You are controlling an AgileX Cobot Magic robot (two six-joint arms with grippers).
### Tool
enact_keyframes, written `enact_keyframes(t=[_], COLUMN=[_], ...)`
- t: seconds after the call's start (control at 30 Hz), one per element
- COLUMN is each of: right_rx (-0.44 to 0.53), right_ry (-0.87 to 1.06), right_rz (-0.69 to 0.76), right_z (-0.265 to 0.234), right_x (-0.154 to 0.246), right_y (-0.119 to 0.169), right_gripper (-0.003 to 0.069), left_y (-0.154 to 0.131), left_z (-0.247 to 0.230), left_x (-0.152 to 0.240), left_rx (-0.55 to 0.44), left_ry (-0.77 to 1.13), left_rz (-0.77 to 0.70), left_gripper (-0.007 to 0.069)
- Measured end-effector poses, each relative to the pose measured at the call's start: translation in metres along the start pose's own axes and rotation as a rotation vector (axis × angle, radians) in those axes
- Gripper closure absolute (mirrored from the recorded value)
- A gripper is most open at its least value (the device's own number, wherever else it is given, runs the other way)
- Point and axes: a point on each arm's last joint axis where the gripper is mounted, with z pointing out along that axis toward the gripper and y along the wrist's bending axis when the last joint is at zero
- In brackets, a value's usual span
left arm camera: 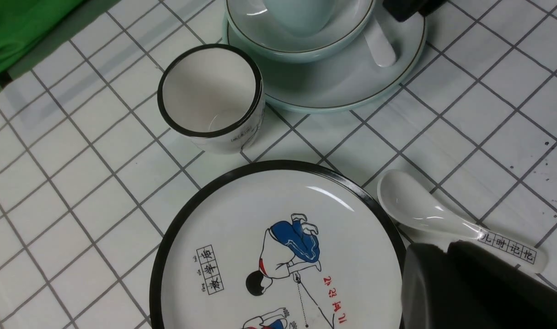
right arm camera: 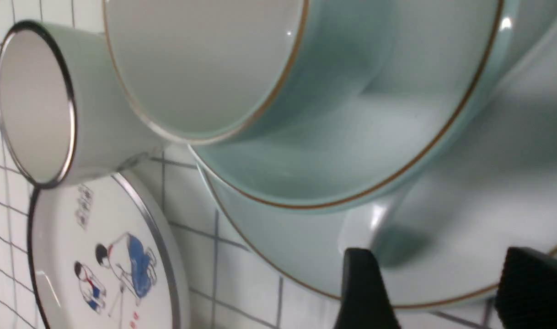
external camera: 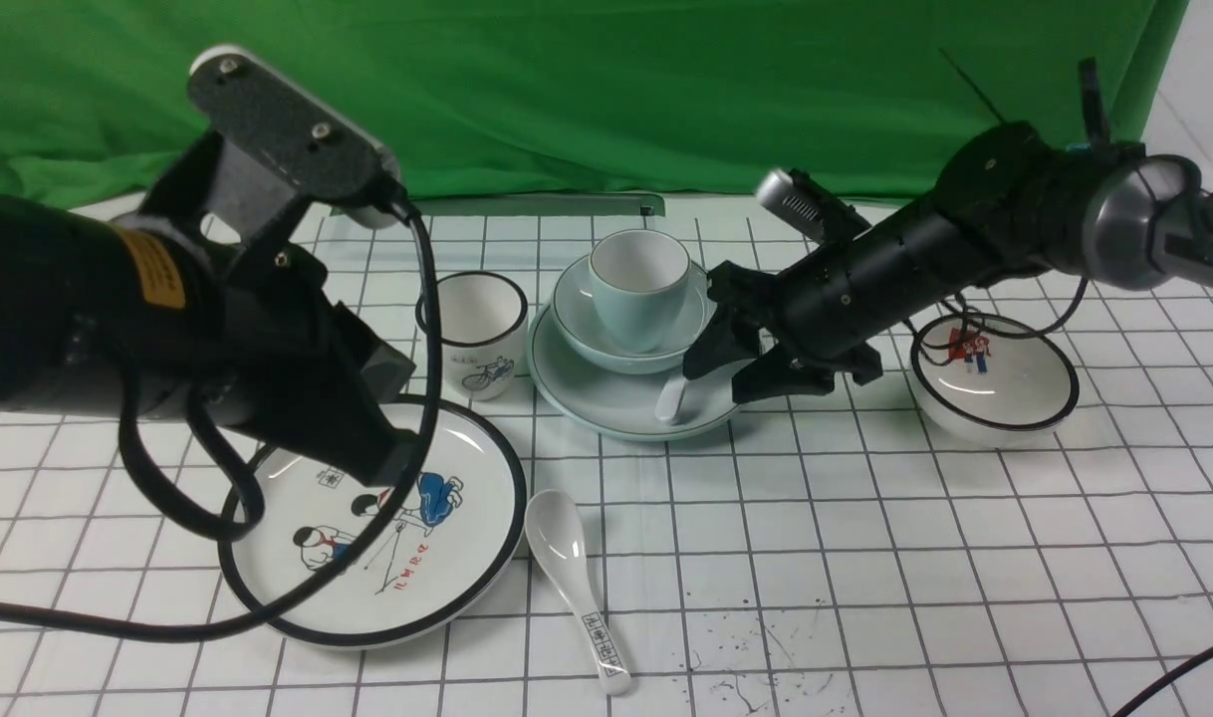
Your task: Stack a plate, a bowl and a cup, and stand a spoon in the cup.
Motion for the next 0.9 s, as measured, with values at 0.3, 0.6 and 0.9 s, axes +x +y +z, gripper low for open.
enact_keyframes(t=[0.3, 0.6, 0.9], right_rx=[0.305, 0.425, 0.382], right_ry=[-0.049, -0.424, -0.778], right_rz=[-0.379, -0.628, -0.835], right_z=[-0.112, -0.24, -0.27], right_x=[0.0, 0.07, 0.179], right_y=[0.028, 0.085, 0.101], right_gripper=[0.0531, 0.0612, 0.0613], left_y=[-0.001, -0.01, -0.028], left_z=[-0.008, -0.064, -0.105], left_x=[0.001, 0.044, 0.119], left_rx=[-0.002, -0.075, -0.132], left_ry=[-0.002, -0.146, -0.477], left_rz=[-0.046, -0.2, -0.296], left_gripper=[0.0634, 0.0634, 0.0634])
